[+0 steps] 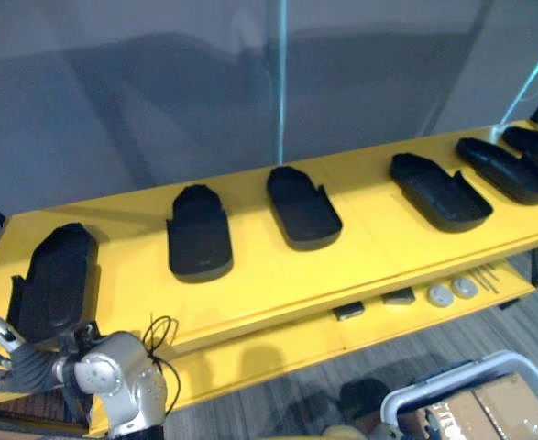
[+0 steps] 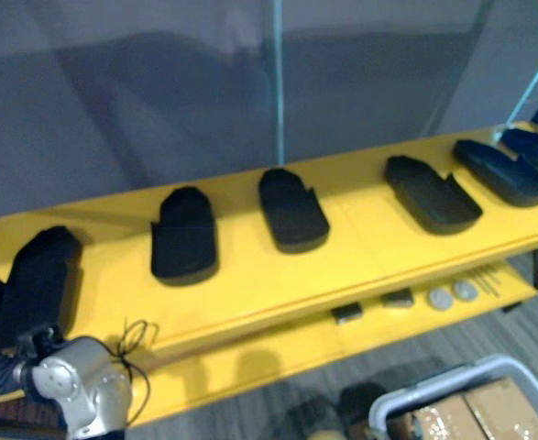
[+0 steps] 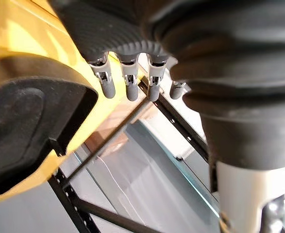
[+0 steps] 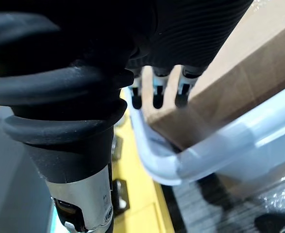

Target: Walk over and take plastic housings, then place them on the shelf

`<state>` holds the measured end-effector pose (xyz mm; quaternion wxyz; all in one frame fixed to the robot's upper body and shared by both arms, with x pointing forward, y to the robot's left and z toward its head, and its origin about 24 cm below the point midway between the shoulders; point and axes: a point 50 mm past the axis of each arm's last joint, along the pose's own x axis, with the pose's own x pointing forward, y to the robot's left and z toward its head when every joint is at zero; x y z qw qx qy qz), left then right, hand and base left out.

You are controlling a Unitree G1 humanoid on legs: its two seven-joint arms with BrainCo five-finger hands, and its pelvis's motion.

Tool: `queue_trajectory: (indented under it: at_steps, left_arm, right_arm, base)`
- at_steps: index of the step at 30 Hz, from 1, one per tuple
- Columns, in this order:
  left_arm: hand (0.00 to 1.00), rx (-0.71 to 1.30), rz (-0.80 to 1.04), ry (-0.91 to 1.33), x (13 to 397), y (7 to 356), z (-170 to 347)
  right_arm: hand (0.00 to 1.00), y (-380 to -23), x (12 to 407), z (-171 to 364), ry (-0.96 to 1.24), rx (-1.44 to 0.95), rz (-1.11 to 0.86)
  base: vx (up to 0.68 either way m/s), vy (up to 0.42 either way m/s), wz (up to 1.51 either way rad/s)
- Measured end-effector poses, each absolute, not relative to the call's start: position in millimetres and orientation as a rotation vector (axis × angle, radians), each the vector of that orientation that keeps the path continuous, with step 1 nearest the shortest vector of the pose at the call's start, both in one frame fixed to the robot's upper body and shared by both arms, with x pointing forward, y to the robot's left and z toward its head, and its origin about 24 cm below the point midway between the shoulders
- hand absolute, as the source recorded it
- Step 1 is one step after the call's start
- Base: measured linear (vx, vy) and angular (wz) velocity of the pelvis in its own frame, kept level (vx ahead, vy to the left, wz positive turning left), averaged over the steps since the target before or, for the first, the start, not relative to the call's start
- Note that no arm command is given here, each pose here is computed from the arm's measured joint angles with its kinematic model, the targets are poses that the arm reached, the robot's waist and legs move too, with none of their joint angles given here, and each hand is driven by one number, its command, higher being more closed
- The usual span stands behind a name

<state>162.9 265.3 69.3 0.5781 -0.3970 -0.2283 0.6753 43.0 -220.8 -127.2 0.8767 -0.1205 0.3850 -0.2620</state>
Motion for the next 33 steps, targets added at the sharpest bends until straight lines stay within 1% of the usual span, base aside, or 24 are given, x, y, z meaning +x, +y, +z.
queue_trajectory:
  at_steps: [6,9,21,28,33]
  left_arm:
    - [0.0,-0.907,1.622,-0.557,159.7,275.0,69.1]
    - [0.0,-0.934,1.648,-0.565,159.2,274.6,69.2]
    - [0.0,-0.962,1.797,-0.5,153.8,274.5,56.2]
    - [0.0,-0.963,1.812,-0.5,152.5,276.1,55.7]
    - [0.0,-0.913,1.82,-0.467,151.9,280.1,51.2]
  right_arm:
    - [0.0,-217.2,45.2,-127.6,0.8,-0.26,-0.519]
    - [0.0,-216.4,46.8,-127.5,0.796,-0.264,-0.512]
    - [0.0,-214.0,44.6,-130.0,0.824,-0.258,-0.486]
    - [0.0,-212.1,42.4,-131.9,0.838,-0.259,-0.476]
    - [0.0,-211.8,42.5,-132.0,0.838,-0.26,-0.474]
  base:
    - [0.0,0.0,0.0]
    - [0.0,0.002,0.01]
    - [0.0,-0.001,0.01]
    - [0.0,0.0,0.0]
    - [0.0,0.0,0.0]
